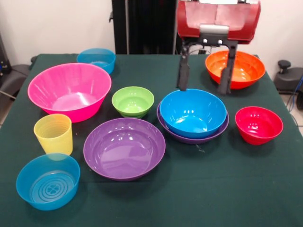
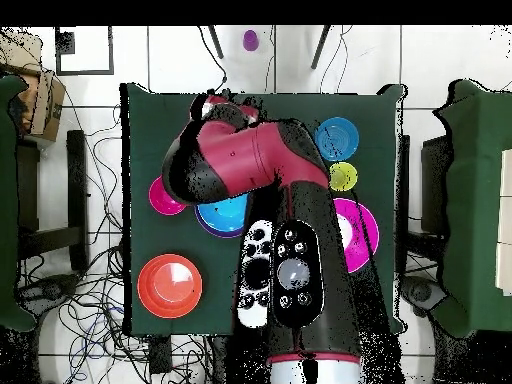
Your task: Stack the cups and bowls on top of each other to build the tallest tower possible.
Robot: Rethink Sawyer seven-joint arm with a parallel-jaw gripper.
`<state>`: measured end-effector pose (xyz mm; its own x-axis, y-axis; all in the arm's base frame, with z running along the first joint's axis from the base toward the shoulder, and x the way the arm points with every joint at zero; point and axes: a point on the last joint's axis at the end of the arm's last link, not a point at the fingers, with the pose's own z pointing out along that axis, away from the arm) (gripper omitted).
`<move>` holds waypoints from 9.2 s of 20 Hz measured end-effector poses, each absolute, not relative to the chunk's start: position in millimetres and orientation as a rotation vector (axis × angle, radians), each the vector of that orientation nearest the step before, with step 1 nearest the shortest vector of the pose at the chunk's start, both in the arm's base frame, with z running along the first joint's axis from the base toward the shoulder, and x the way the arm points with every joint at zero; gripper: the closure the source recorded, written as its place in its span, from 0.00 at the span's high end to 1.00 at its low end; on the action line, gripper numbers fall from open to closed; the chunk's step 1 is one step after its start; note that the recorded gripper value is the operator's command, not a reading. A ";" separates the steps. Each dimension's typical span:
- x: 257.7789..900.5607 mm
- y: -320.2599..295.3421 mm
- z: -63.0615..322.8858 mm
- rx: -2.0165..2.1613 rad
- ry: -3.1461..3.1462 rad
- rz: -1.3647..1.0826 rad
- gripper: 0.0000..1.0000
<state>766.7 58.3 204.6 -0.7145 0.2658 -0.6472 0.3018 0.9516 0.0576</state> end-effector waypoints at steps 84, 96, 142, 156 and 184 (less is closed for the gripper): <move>787.6 -72.9 65.7 0.498 2.284 0.011 1.00; 772.2 -27.6 27.0 0.525 2.385 0.172 1.00; 745.9 25.0 77.1 0.482 2.409 0.035 1.00; 732.5 -1.6 79.8 0.515 2.403 -0.086 1.00; 697.1 36.6 -20.6 0.523 2.440 -0.158 1.00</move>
